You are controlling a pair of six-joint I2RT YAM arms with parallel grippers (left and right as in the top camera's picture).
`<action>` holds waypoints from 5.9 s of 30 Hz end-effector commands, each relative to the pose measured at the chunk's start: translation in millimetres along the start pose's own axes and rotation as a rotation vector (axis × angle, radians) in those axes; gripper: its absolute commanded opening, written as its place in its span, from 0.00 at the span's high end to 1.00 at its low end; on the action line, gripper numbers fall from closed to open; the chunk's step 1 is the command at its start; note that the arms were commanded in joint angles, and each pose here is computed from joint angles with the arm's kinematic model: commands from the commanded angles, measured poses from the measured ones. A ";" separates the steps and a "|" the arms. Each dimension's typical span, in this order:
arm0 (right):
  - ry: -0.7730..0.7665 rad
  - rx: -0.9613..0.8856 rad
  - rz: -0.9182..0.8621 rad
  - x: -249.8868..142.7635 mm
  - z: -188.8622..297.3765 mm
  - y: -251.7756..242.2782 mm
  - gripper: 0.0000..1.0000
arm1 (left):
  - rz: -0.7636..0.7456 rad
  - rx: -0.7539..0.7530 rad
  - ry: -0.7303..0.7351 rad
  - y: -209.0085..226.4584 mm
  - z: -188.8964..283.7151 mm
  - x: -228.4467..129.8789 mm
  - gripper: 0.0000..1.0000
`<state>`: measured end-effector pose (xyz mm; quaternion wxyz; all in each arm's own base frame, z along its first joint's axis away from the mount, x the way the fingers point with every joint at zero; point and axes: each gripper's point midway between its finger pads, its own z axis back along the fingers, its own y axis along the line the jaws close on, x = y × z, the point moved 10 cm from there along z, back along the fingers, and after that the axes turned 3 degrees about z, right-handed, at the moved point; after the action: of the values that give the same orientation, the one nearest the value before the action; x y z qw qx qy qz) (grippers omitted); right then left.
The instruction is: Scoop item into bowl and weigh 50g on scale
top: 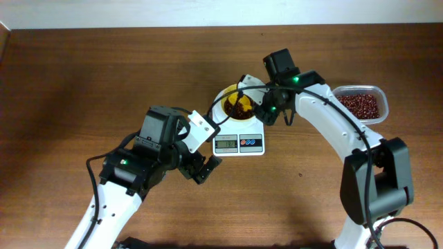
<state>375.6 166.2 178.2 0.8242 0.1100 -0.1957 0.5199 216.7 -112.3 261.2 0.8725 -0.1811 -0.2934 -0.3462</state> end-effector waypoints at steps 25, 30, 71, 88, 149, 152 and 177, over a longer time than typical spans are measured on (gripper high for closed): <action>-0.216 0.244 -0.170 -10.3 13.3 -12.7 0.96 | 0.002 0.005 -0.008 -1.0 2.0 -0.6 0.01; -0.228 0.254 -0.188 -14.4 15.9 -16.3 0.96 | 0.003 0.005 -0.008 -0.9 2.1 -0.6 0.01; -0.097 0.077 -0.051 -7.6 5.1 -14.4 0.96 | 0.002 0.005 -0.008 -1.0 2.0 -0.6 0.01; -0.042 0.148 -0.073 -12.7 4.1 -1.2 0.96 | 0.002 0.005 -0.008 -1.0 2.0 -0.6 0.01; -0.330 0.422 -0.414 -32.0 33.3 -26.5 0.96 | 0.002 0.005 -0.008 -1.0 2.0 -0.6 0.01; -0.330 0.422 -0.414 -32.0 33.3 -26.5 0.96 | 0.002 0.005 -0.008 -1.0 2.0 -0.6 0.01; -0.544 0.352 -0.671 -67.6 103.0 -96.6 0.96 | 0.002 0.005 -0.008 -1.0 2.0 -0.6 0.01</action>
<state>409.4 50.3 237.0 0.8342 0.4308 -0.2541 0.2322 216.7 -112.3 261.2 0.8725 -0.1811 -0.2934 -0.3462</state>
